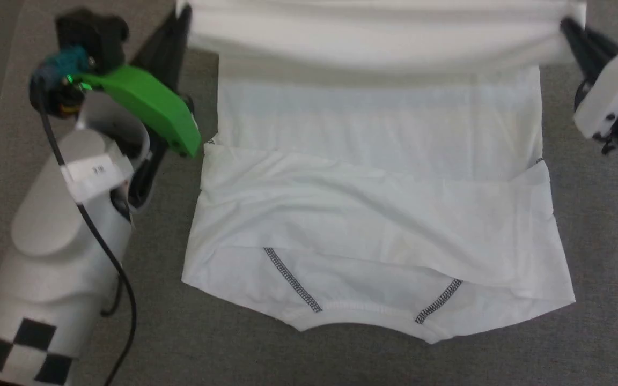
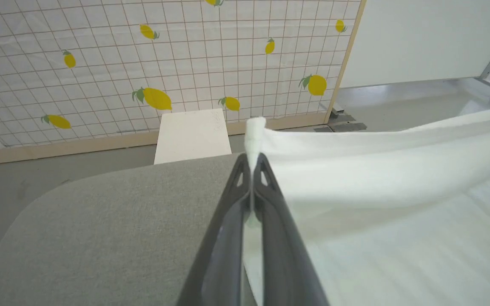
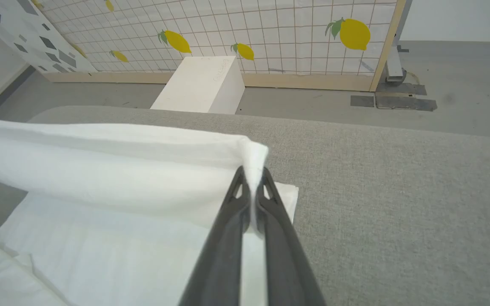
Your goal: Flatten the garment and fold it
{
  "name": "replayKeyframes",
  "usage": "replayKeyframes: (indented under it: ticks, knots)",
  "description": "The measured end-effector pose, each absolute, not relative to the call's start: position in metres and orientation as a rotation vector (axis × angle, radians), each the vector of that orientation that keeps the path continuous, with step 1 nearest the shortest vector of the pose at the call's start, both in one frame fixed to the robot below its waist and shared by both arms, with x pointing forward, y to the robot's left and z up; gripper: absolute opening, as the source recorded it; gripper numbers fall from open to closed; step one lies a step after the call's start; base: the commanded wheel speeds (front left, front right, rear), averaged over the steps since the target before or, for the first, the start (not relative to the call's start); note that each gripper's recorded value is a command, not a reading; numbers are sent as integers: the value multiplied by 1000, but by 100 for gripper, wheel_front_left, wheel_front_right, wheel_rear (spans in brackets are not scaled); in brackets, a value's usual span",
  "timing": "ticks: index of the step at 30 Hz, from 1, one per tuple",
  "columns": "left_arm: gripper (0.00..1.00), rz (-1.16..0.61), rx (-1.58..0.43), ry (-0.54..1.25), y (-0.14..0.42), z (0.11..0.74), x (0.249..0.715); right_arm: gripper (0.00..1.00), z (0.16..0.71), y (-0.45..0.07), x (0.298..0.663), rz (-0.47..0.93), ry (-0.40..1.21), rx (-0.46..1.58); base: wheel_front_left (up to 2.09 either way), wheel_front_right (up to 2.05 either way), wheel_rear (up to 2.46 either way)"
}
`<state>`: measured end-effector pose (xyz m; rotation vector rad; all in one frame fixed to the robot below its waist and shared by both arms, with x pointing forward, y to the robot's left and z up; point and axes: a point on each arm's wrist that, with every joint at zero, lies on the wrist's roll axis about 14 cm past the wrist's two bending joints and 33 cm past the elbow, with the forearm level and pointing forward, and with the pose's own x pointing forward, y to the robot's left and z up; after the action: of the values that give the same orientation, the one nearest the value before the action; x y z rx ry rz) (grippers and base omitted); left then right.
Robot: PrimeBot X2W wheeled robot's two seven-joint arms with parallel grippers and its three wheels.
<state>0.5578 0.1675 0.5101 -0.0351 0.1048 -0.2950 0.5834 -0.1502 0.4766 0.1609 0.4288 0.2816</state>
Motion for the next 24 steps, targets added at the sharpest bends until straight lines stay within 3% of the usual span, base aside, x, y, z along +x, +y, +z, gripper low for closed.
replayKeyframes:
  ticks: [11, 24]
  knots:
    - [0, -238, -189, 160, 161, 496, 462, 0, 457, -158, 484, 231, 522, 335, 0, 0, 0]
    - [0, -157, -356, 226, 158, 472, 398, 0, 444, -180, 417, 143, 575, 403, 0, 0, 0]
